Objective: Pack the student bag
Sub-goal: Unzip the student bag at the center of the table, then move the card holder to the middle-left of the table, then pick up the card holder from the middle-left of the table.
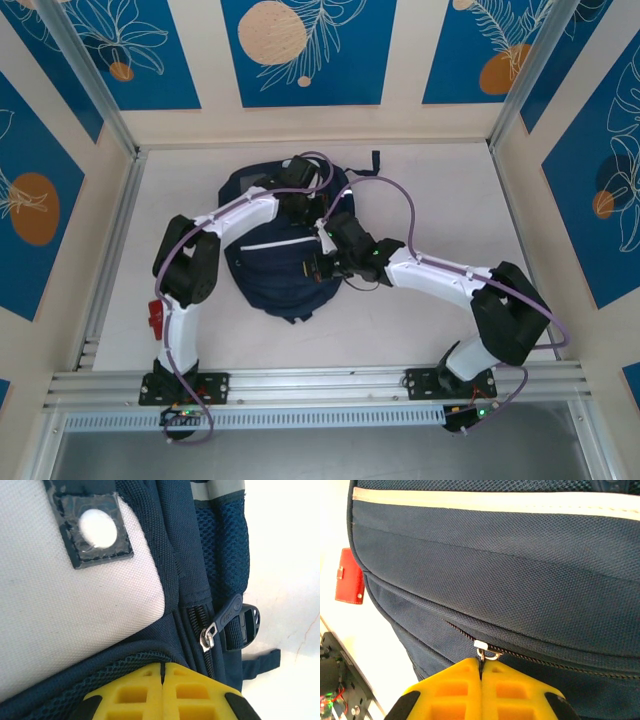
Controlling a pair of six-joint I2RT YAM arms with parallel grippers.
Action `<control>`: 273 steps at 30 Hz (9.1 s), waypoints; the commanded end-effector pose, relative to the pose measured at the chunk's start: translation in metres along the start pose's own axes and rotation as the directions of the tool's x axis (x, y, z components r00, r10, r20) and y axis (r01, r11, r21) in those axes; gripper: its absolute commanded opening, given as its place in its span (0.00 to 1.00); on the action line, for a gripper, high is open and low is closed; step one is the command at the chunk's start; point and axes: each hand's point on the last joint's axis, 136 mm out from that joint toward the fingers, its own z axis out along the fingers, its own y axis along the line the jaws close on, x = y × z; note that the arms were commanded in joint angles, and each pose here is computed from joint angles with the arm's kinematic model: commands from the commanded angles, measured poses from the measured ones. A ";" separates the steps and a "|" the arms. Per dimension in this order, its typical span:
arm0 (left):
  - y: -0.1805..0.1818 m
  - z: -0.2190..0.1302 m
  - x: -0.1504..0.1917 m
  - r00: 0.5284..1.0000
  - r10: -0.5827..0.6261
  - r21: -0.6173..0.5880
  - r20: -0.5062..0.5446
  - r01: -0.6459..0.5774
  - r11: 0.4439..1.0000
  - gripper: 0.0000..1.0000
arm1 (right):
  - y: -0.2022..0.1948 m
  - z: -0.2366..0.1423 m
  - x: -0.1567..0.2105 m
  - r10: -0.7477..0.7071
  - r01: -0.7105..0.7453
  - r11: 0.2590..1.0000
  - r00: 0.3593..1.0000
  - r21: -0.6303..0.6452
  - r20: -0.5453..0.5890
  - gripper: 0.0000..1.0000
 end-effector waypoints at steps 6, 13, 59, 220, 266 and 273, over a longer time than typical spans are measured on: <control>-0.006 -0.057 -0.028 0.990 -0.037 0.063 0.133 0.029 0.998 0.29 | -0.007 -0.038 -0.009 0.114 -0.111 0.993 0.986 -0.031 0.118 0.35; 0.014 -0.116 -0.007 0.977 -0.025 -0.041 0.213 0.035 0.999 0.51 | -0.049 -0.066 -0.022 0.256 -0.267 0.963 0.952 0.042 0.170 0.61; 0.030 -0.086 0.161 1.000 -0.017 -0.242 0.006 0.018 0.970 0.25 | -0.079 -0.081 -0.063 0.505 -0.517 0.854 0.851 0.054 0.144 0.75; 0.350 -0.194 0.213 0.708 -0.578 -0.593 0.406 0.685 0.422 0.97 | -0.095 -0.088 -0.080 0.545 -0.584 0.777 0.811 0.237 0.211 0.87; 0.250 -0.149 0.162 0.820 -0.549 -0.273 0.159 0.571 0.774 0.84 | 0.070 0.090 -0.034 0.203 -0.154 0.971 0.935 0.183 -0.291 0.71; 0.246 -0.140 0.178 0.822 -0.562 -0.259 0.092 0.564 0.784 0.62 | 0.056 0.117 -0.041 0.211 -0.152 0.967 0.926 0.203 -0.313 0.54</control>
